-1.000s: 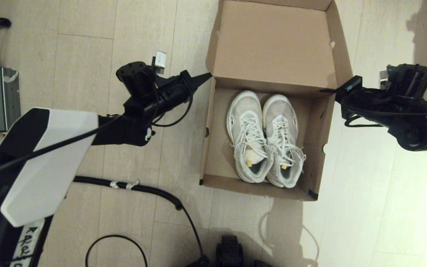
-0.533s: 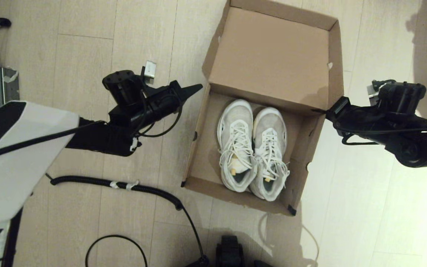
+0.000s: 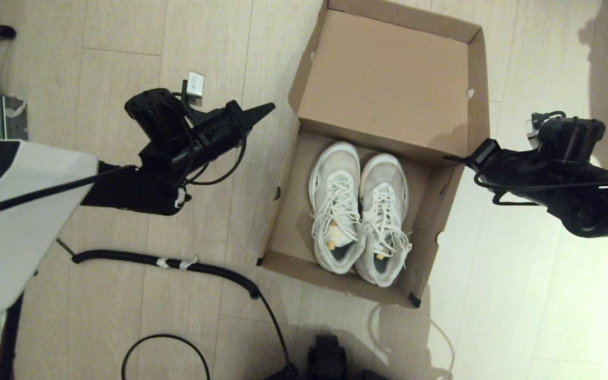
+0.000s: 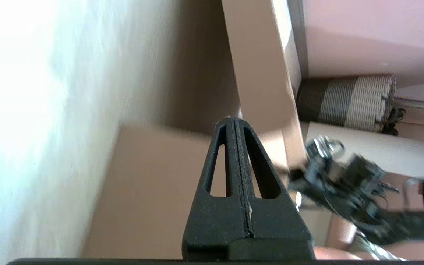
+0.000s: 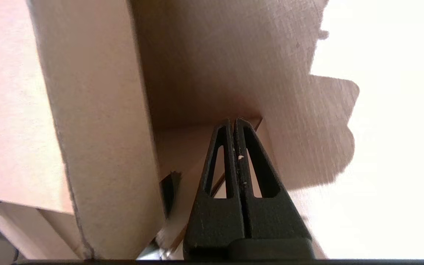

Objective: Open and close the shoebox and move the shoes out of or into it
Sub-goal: Close the shoe box

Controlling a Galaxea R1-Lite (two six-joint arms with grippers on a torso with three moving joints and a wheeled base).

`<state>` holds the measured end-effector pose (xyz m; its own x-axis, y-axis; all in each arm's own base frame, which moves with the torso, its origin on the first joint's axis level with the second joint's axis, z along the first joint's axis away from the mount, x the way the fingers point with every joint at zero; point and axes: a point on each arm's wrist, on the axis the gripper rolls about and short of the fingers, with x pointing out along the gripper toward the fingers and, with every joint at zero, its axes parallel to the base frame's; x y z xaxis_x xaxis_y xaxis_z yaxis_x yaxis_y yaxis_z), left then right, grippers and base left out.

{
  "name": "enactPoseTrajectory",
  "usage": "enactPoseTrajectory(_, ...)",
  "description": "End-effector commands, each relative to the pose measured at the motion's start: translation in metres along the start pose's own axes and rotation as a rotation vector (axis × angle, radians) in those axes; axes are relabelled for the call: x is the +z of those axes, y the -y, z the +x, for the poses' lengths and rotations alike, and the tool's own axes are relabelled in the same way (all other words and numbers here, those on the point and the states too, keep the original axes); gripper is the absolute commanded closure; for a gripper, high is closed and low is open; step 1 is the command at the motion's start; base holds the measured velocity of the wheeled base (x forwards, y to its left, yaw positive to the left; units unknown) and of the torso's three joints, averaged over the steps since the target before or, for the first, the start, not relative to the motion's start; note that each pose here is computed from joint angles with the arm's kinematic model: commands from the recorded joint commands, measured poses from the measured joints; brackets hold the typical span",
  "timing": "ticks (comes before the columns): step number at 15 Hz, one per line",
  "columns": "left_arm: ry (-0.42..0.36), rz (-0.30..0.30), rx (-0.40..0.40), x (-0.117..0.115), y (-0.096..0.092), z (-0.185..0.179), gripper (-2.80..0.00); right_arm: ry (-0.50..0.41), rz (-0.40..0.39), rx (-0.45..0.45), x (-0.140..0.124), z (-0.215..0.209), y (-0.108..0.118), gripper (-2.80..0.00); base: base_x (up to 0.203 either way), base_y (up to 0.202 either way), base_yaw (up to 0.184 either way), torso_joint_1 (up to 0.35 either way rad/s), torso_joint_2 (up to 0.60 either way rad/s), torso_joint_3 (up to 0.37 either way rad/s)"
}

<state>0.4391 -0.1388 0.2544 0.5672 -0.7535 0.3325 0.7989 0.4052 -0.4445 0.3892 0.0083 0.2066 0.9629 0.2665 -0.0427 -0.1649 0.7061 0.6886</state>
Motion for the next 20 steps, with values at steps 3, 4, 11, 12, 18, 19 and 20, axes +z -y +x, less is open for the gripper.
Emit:
enactPoseTrajectory(3, 0.002, 0.002, -0.044, -0.013, -0.018, 0.027, 0.00, 0.012, -0.040, 0.017, 0.005, -0.035, -0.018, 0.00, 0.000, 0.000, 0.000, 0.000, 0.00, 0.000)
enactPoseTrajectory(4, -0.029, -0.009, -0.064, -0.020, -0.020, 0.032, 0.00, -0.003, -0.089, 0.009, 0.000, -0.046, -0.018, 0.00, 0.000, 0.000, 0.000, 0.000, 0.00, 0.000)
enactPoseTrajectory(11, -0.105, -0.041, -0.146, -0.048, -0.009, 0.047, 0.00, -0.030, -0.185, -0.001, -0.010, -0.067, -0.022, 0.00, 0.000, 0.000, 0.000, 0.000, 0.00, 0.000)
enactPoseTrajectory(12, -0.103, -0.040, -0.143, -0.048, -0.009, 0.047, 0.00, -0.033, -0.184, -0.002, -0.011, -0.065, -0.022, 0.00, 0.000, 0.000, 0.000, 0.000, 0.00, 0.000)
enactPoseTrajectory(18, -0.091, -0.032, -0.087, -0.038, -0.024, 0.024, 0.00, -0.017, -0.192, -0.004, -0.005, -0.057, -0.020, 0.00, 0.000, 0.000, 0.000, 0.000, 0.00, 0.000)
enactPoseTrajectory(19, -0.086, -0.029, -0.074, -0.034, -0.027, 0.019, 0.00, -0.009, -0.195, 0.003, -0.002, -0.063, -0.025, 0.00, 0.000, 0.000, 0.000, 0.000, 0.00, 0.000)
enactPoseTrajectory(20, -0.081, -0.026, -0.064, -0.029, -0.028, 0.015, 0.00, -0.011, -0.197, 0.001, 0.001, -0.072, -0.031, 0.00, 0.000, 0.000, 0.000, 0.000, 0.00, 0.000)
